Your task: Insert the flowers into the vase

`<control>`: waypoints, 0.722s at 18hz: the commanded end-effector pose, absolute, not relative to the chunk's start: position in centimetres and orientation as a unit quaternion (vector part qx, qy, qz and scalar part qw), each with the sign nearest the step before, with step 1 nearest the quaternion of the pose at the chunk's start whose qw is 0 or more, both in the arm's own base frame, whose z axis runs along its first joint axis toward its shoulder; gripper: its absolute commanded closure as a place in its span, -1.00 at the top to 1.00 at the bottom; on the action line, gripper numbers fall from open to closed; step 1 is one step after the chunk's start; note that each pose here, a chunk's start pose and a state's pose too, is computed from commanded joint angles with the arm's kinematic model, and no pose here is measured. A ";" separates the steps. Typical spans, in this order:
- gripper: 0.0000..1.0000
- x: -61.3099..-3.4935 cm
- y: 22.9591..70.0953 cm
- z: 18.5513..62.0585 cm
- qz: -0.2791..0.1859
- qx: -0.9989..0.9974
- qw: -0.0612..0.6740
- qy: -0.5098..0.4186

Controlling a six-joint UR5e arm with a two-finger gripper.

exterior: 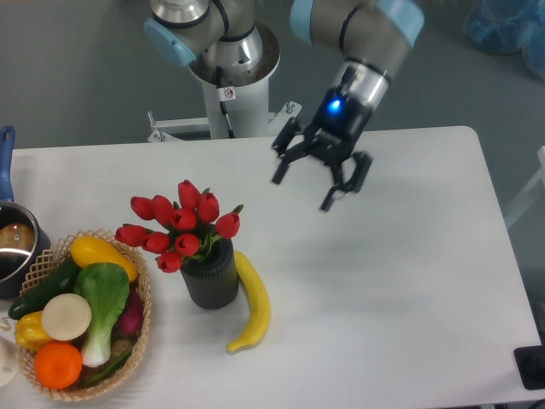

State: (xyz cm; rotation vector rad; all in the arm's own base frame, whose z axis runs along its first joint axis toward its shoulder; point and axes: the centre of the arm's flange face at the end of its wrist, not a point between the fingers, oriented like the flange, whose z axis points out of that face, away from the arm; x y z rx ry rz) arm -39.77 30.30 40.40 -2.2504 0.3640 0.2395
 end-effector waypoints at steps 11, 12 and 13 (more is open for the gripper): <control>1.00 -40.1 26.2 43.9 0.150 -0.950 0.165 0.218; 1.00 -40.1 25.9 43.8 0.151 -0.946 0.155 0.242; 1.00 -40.2 25.8 43.8 0.152 -0.943 0.152 0.254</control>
